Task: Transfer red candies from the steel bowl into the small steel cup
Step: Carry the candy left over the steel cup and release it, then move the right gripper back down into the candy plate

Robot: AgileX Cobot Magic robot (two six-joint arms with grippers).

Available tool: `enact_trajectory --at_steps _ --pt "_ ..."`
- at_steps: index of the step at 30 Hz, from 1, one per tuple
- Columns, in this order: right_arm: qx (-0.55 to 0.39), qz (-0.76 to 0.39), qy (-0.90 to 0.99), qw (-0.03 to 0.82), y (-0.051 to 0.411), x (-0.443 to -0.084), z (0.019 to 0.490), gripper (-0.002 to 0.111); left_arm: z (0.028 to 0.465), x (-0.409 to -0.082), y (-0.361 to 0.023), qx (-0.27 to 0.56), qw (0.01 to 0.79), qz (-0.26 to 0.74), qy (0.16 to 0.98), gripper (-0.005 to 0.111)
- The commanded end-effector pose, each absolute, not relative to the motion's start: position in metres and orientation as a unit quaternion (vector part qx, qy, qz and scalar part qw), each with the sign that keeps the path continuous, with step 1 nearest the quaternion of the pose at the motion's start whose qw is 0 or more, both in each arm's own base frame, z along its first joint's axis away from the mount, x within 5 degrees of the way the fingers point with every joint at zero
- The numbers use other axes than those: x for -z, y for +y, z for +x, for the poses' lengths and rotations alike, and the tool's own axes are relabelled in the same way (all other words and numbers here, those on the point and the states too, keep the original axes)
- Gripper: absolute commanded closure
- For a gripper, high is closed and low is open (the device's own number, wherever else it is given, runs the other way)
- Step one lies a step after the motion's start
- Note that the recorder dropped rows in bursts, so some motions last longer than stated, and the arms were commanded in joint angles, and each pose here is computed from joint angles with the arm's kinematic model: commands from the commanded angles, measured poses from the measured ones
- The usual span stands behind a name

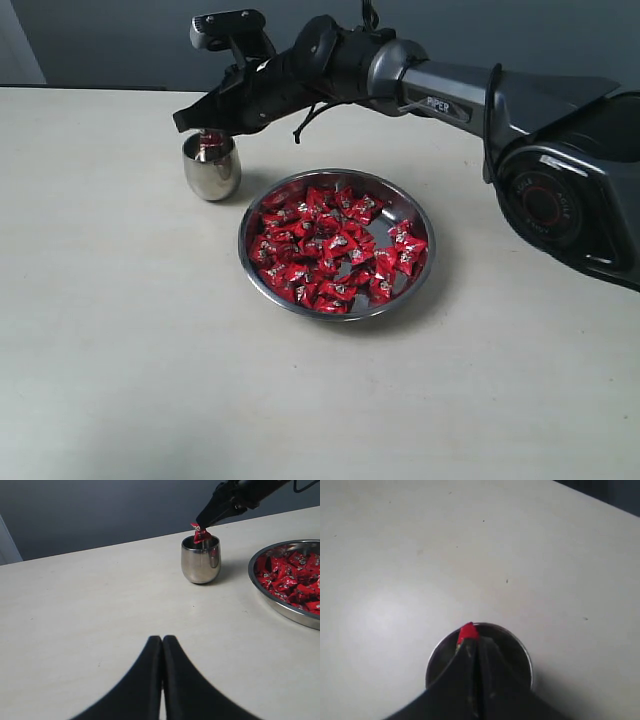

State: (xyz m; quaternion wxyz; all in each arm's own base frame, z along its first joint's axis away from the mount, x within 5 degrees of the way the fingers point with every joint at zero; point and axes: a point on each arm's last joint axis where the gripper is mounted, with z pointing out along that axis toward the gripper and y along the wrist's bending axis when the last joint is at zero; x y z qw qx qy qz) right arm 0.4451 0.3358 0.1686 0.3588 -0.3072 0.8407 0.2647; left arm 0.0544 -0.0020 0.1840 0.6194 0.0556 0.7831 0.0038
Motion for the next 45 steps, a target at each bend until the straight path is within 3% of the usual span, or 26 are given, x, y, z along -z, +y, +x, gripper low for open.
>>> enact_trajectory --at_steps 1,3,5,8,14,19,23,29,33,45 --pt "-0.265 -0.316 0.839 0.355 0.337 -0.172 0.443 0.09 0.054 -0.185 -0.002 0.0 0.625 0.054 0.779 0.106" --pt "-0.266 -0.317 0.839 0.354 0.337 -0.172 0.443 0.075 0.054 -0.185 -0.002 0.0 0.625 0.054 0.779 0.106" --pt "-0.266 -0.317 0.839 0.354 0.337 -0.172 0.443 0.069 0.054 -0.185 -0.002 0.0 0.625 0.054 0.779 0.106" --pt "-0.268 -0.319 0.839 0.35 0.337 -0.173 0.442 0.071 0.054 -0.185 -0.002 0.0 0.625 0.054 0.779 0.106" --pt "-0.24 -0.375 0.834 0.325 0.326 -0.209 0.429 0.071 0.054 -0.185 -0.002 0.0 0.625 0.054 0.779 0.106" --pt "-0.155 -0.398 0.866 0.262 0.303 -0.232 0.417 0.071 0.054 -0.185 -0.002 0.0 0.625 0.054 0.779 0.106" --pt "-0.061 -0.388 0.908 0.149 0.28 -0.217 0.408 0.071 0.054 -0.185 -0.002 0.0 0.625 0.054 0.779 0.106" --pt "-0.033 -0.37 0.926 0.069 0.278 -0.172 0.409 0.071 0.054 -0.185 -0.002 0.0 0.625 0.054 0.779 0.106" --pt "-0.03 -0.343 0.937 0.048 0.279 -0.152 0.41 0.071 0.054 -0.185 -0.002 0.0 0.625 0.054 0.779 0.106" --pt "-0.016 -0.337 0.94 0.052 0.276 -0.152 0.411 0.071 0.054 -0.185 -0.002 0.0 0.625 0.054 0.779 0.106"
